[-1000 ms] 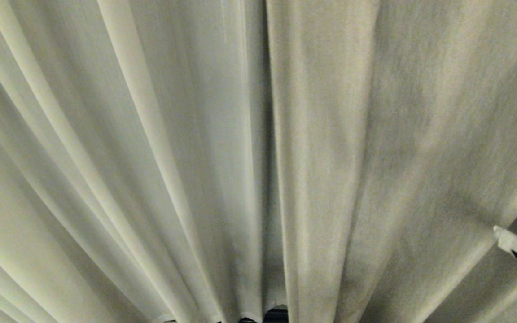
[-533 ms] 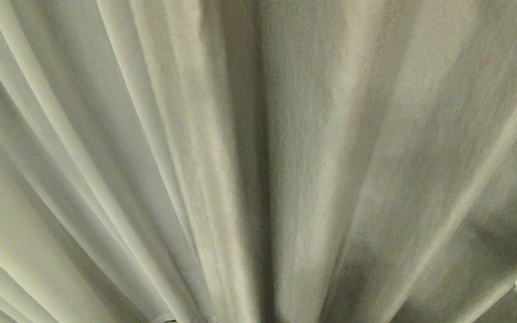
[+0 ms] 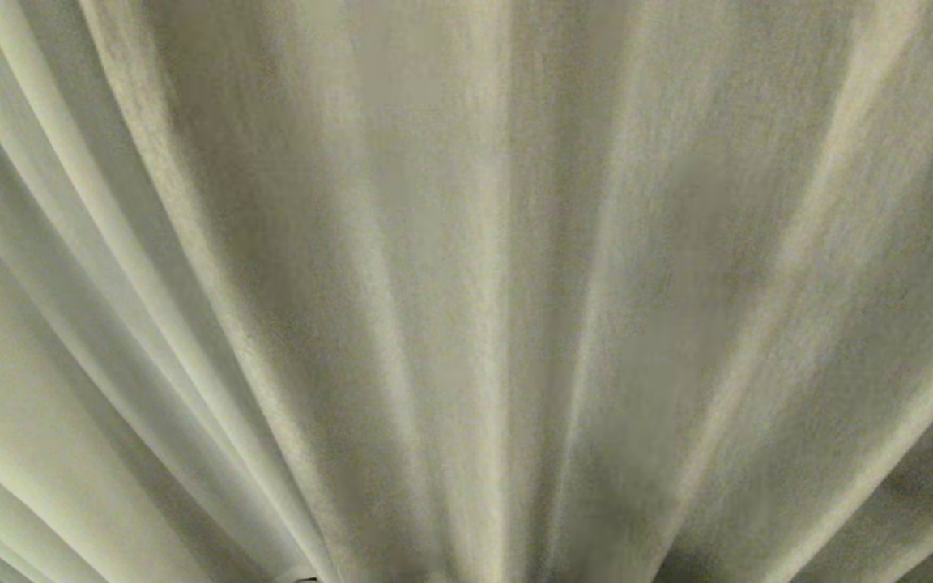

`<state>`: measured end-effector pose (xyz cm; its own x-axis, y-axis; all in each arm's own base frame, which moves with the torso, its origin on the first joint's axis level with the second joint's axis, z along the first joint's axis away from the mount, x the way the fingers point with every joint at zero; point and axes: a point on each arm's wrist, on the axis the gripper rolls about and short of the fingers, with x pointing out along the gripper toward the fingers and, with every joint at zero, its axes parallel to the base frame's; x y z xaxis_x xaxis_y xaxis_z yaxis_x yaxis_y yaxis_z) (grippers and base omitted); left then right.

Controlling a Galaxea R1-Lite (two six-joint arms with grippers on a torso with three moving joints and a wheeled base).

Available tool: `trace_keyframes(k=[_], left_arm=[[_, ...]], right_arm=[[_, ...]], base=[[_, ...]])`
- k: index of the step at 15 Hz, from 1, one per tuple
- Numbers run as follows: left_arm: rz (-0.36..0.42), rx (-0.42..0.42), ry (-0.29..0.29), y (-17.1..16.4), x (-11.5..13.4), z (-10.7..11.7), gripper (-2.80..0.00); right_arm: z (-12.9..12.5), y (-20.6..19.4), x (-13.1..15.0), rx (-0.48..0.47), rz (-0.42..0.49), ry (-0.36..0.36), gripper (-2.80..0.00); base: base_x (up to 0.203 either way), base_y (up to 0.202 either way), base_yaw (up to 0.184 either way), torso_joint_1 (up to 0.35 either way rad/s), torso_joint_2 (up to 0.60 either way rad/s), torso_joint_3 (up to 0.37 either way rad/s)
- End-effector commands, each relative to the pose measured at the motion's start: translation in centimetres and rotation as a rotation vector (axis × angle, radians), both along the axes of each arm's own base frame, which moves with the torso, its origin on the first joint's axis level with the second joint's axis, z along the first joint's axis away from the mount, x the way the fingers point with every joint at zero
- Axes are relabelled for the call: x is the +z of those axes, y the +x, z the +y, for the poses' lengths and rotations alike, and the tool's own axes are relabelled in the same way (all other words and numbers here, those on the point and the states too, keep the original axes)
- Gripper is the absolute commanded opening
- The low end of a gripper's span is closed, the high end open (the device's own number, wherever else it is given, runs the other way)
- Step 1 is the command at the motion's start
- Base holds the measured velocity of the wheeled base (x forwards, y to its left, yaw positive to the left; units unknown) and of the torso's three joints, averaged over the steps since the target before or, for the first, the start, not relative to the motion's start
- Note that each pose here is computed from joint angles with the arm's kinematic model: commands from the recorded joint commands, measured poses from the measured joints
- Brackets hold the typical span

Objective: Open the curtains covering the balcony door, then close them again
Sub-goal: Close the outer curtains on both sides

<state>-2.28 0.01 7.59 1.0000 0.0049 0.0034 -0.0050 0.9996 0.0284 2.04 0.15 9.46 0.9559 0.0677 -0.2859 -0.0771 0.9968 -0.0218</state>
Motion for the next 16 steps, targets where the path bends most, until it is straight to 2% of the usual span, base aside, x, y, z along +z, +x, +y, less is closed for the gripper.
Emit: trace_keyframes(k=[1,5,7,11,12,14,16], left_arm=[[-0.001,0.001,0.001,0.0,0.0,0.0,-2.8],[-0.001,0.0,0.001,0.0,0.0,0.0,-2.8],[-0.001,0.001,0.001,0.0,0.0,0.0,-2.8],[-0.001,0.001,0.001,0.0,0.0,0.0,-2.8],[-0.001,0.001,0.001,0.0,0.0,0.0,-2.8],[-0.001,0.001,0.001,0.0,0.0,0.0,-2.8],[-0.001,0.001,0.001,0.0,0.0,0.0,-2.8]], right_arm=[[0.0,-1.4,-0.7,-0.04,-0.037,-0.004,-2.8],[0.0,-2.6,-1.0,0.025,-0.14,0.006,-2.8],[0.0,-2.8,-1.0,0.021,-0.171,0.015,-2.8],[0.0,-4.3,-1.2,0.008,-0.336,0.022,-2.8],[0.0,-4.4,-1.3,0.005,-0.349,0.032,-2.8],[0.0,-4.3,-1.4,-0.009,-0.332,0.122,-2.8],[0.0,-4.3,-1.5,-0.027,-0.308,0.264,-2.8]], base=[[0.0,0.0,0.0,0.0,0.0,0.0],[0.0,0.0,0.0,0.0,0.0,0.0],[0.0,0.0,0.0,0.0,0.0,0.0],[0.0,0.0,0.0,0.0,0.0,0.0],[0.0,0.0,0.0,0.0,0.0,0.0],[0.0,0.0,0.0,0.0,0.0,0.0],[0.0,0.0,0.0,0.0,0.0,0.0]])
